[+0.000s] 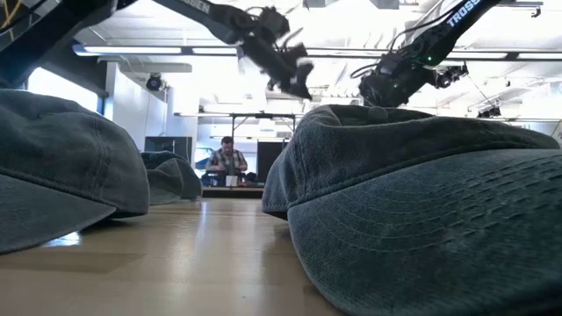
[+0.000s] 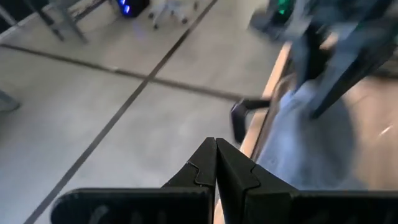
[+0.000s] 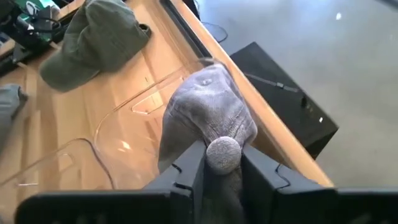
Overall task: Pick & Place hat
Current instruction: Put the right gray cap into the top transparent bin
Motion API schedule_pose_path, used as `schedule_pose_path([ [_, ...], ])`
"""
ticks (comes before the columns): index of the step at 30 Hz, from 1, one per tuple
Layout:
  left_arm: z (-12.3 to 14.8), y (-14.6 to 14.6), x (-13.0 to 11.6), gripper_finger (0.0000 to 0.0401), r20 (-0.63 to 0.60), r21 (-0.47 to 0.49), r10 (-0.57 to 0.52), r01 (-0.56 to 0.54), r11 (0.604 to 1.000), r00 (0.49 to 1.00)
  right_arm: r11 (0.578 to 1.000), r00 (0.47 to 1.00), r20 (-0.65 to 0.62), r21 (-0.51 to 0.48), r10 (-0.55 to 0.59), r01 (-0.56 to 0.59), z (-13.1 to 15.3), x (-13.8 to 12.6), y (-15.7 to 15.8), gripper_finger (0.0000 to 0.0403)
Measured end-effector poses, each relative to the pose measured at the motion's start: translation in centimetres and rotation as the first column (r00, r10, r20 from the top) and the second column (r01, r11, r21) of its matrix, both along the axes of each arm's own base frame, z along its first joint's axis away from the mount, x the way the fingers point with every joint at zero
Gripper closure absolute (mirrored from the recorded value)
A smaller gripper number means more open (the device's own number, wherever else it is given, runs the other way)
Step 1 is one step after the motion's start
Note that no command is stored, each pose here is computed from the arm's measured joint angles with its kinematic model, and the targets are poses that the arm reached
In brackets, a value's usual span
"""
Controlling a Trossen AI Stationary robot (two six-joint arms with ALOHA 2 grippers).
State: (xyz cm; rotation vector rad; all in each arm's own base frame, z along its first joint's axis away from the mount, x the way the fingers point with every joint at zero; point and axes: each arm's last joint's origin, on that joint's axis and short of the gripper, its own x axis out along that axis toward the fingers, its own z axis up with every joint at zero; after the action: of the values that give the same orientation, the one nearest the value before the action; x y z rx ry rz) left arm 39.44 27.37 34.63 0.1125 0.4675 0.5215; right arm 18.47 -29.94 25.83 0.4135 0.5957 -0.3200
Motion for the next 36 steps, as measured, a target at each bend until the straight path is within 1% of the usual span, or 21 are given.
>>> schedule_pose_path([
  [3, 1.3, -0.7, -0.1, 0.04, 0.077, -0.035, -0.055, 0.058, 0.998, 0.995, 0.998, 0.999, 0.012, -0.051, 0.033, -0.033, 0.2, 0.2, -0.1, 0.0294],
  [6, 1.1, -1.3, 0.0, 0.0401, 0.094, -0.117, -0.086, 0.097, 0.988, 0.992, 0.994, 0.997, 0.029, -0.081, 0.069, -0.067, 0.3, 0.2, -0.1, 0.0251],
  [8, 1.0, -1.7, 0.3, 0.04, 0.113, -0.161, -0.081, 0.098, 0.982, 0.99, 0.991, 0.994, 0.058, -0.099, 0.092, -0.086, 0.5, 0.2, -0.3, 0.0222],
  [11, 0.7, -1.9, 0.0, 0.04, 0.08, -0.216, -0.003, 0.021, 0.976, 0.997, 0.989, 0.99, 0.103, -0.118, 0.097, -0.085, 1.0, -0.2, -0.6, 0.0187],
  [14, -0.1, -1.4, -0.2, 0.04, 0.021, -0.221, 0.08, -0.074, 0.973, 0.997, 0.991, 0.993, 0.116, -0.135, 0.032, -0.016, 2.1, -1.2, -0.8, 0.0169],
  [15, -0.5, -1.0, -0.1, 0.0401, 0.017, -0.209, 0.11, -0.104, 0.972, 0.994, 0.99, 0.994, 0.109, -0.143, -0.001, 0.016, 2.5, -1.5, -0.8, 0.0166],
  [17, -1.6, -0.5, 0.1, 0.0401, -0.003, -0.242, 0.142, -0.139, 0.96, 0.99, 0.985, 0.993, 0.091, -0.151, -0.073, 0.087, 3.0, -2.2, -0.8, 0.0165],
  [21, -4.3, 0.7, 0.8, 0.0401, -0.036, -0.306, 0.181, -0.183, 0.934, 0.983, 0.964, 0.968, 0.027, -0.088, -0.248, 0.249, 3.5, -3.6, -0.5, 0.0172],
  [24, -5.6, 1.1, 1.1, 0.0401, -0.056, -0.327, 0.173, -0.181, 0.928, 0.983, 0.93, 0.926, -0.091, -0.038, -0.367, 0.365, 3.3, -4.4, 0.3, 0.0183],
  [25, -6.0, 1.1, 1.5, 0.0401, -0.054, -0.333, 0.158, -0.167, 0.928, 0.986, 0.92, 0.91, -0.139, -0.022, -0.39, 0.391, 3.2, -4.6, 0.7, 0.0187],
  [29, -7.0, 1.1, 1.8, 0.0401, -0.07, -0.355, 0.135, -0.152, 0.923, 0.988, 0.901, 0.869, -0.28, 0.033, -0.407, 0.432, 2.5, -4.9, 2.0, 0.0205],
  [32, -7.0, 1.0, 2.7, 0.0401, -0.028, -0.32, 0.119, -0.122, 0.94, 0.992, 0.884, 0.824, -0.366, 0.006, -0.433, 0.467, 1.8, -4.6, 2.1, 0.0217],
  [34, -7.6, 0.7, 3.0, 0.0401, -0.04, -0.324, 0.09, -0.098, 0.941, 0.995, 0.887, 0.824, -0.376, 0.012, -0.424, 0.462, 1.4, -4.3, 2.0, 0.0226],
  [36, -7.8, 0.7, 3.2, 0.0401, -0.029, -0.32, 0.075, -0.08, 0.944, 0.997, 0.898, 0.843, -0.359, 0.029, -0.401, 0.44, 1.0, -3.7, 1.8, 0.0233],
])
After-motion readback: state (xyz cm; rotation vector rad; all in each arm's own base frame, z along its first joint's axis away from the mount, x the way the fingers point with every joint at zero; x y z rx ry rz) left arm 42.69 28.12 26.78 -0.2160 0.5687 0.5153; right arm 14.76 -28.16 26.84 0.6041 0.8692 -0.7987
